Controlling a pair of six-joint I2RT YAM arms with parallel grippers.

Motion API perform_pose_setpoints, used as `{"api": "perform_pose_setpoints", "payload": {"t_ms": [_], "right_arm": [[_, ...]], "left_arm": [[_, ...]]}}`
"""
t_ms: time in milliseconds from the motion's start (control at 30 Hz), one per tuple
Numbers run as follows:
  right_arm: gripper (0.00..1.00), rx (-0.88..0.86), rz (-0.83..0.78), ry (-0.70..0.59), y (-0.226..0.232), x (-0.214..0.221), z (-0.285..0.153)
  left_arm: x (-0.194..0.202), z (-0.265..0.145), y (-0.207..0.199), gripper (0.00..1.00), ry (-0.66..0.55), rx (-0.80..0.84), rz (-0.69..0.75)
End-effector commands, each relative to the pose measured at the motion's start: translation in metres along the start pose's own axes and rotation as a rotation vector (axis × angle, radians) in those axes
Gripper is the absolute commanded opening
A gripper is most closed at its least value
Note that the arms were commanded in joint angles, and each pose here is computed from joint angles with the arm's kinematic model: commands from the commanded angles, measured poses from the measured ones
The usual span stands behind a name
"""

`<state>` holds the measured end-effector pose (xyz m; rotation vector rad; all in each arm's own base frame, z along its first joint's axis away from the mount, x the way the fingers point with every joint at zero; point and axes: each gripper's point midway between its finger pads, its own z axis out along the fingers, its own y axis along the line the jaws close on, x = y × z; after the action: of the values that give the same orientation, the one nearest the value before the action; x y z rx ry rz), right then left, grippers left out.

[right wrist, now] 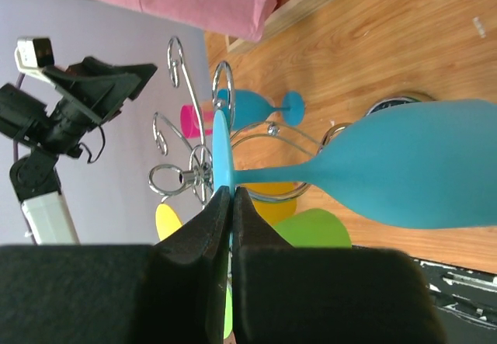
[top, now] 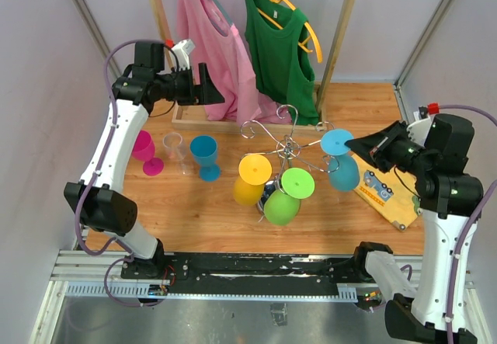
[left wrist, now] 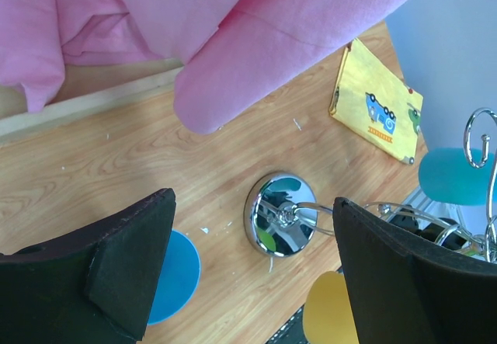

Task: Take the wine glass off the wine glass rack
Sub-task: Pick up the wine glass from the wine rack, then place the wine glass at the center of the board.

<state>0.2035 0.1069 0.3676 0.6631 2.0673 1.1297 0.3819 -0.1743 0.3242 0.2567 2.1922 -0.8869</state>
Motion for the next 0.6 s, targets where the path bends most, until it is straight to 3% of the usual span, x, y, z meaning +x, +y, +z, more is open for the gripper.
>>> {"api": "perform_pose_setpoints", "payload": {"t_ms": [0,367,567], "right_arm": [[0.01,0.086,-0.037,-0.116,-0.005,-0.014,-0.010],[0.01,0.221,-0.202,-0.298,0.006,-0.079,-0.015],[0.01,0.001,-0.222,-0.349,0.068,-0.118,0.006]], "left_arm": [[-0.017,-0.005,-0.009,0.87,-0.045,0.028,0.035],[-0.033,-0.021,-0.022,0.87,-0.108,0.025,0.067],[-0.033,-0.034,-0.031,0.87,-0.135,0.036,0.072]]}}
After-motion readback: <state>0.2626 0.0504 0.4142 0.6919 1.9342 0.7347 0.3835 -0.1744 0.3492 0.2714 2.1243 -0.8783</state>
